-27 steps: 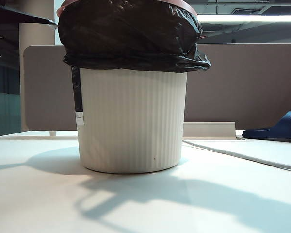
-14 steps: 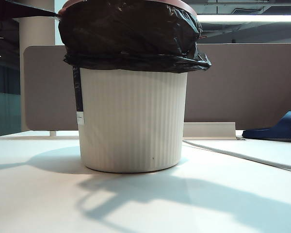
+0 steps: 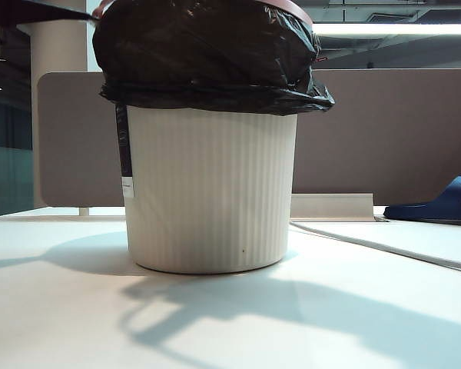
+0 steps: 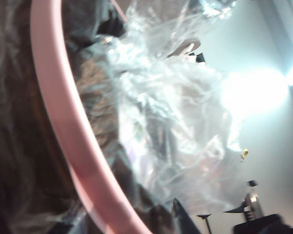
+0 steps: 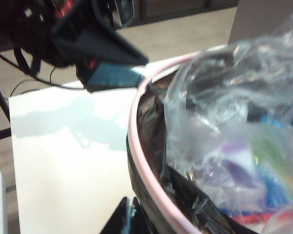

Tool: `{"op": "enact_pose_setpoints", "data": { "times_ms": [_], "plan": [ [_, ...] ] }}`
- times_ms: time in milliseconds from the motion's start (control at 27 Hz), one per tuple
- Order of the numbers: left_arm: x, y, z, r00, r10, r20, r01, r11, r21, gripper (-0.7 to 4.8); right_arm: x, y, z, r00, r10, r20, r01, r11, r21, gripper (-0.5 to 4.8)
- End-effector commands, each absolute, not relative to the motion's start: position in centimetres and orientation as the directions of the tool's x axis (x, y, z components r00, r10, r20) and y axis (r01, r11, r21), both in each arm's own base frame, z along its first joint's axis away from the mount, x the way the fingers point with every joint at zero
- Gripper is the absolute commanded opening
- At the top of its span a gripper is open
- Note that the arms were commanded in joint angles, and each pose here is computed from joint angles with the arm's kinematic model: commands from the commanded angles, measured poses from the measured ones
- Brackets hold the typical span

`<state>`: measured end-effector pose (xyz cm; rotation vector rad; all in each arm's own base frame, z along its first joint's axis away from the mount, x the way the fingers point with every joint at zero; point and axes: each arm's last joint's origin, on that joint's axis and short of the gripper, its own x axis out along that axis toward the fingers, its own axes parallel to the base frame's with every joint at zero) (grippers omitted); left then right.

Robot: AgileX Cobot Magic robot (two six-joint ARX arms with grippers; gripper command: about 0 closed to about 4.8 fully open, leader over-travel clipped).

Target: Open the ring lid of the trash can, pull out the black garbage bag inside, and place it on the table.

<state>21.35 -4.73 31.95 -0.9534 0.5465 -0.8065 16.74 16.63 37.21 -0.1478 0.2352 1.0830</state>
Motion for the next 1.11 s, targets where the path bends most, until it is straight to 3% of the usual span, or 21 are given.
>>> {"op": "enact_pose_setpoints", "data": {
  "times_ms": [37,481,777,1110],
  "plan": [
    [21.3,-4.8,32.8,0.593,-0.805,-0.01,0.402,0.306,-0.863,2.17,16.8,16.7,37.2,0.444,0.855,-0.269,-0.888,0.459,-0.007,-0.01],
    [21.3,-4.8,33.4,0.596,-0.802,0.039,0.437,0.283,-0.854,2.17,14.7,18.9,37.2,0.342,0.902,-0.264,-0.937,0.307,-0.164,-0.01],
    [21.3,-4.7,34.0,0.593,-0.8,0.088,0.463,0.249,-0.851,2.17,12.3,21.6,36.5,0.43,0.849,-0.307,-0.863,0.285,-0.417,-0.01],
    [21.0,-6.0,34.5,0.587,-0.798,0.136,0.499,0.225,-0.837,2.17,12.8,23.5,35.5,0.557,0.774,-0.303,-0.784,0.368,-0.501,-0.01]
  ]
}}
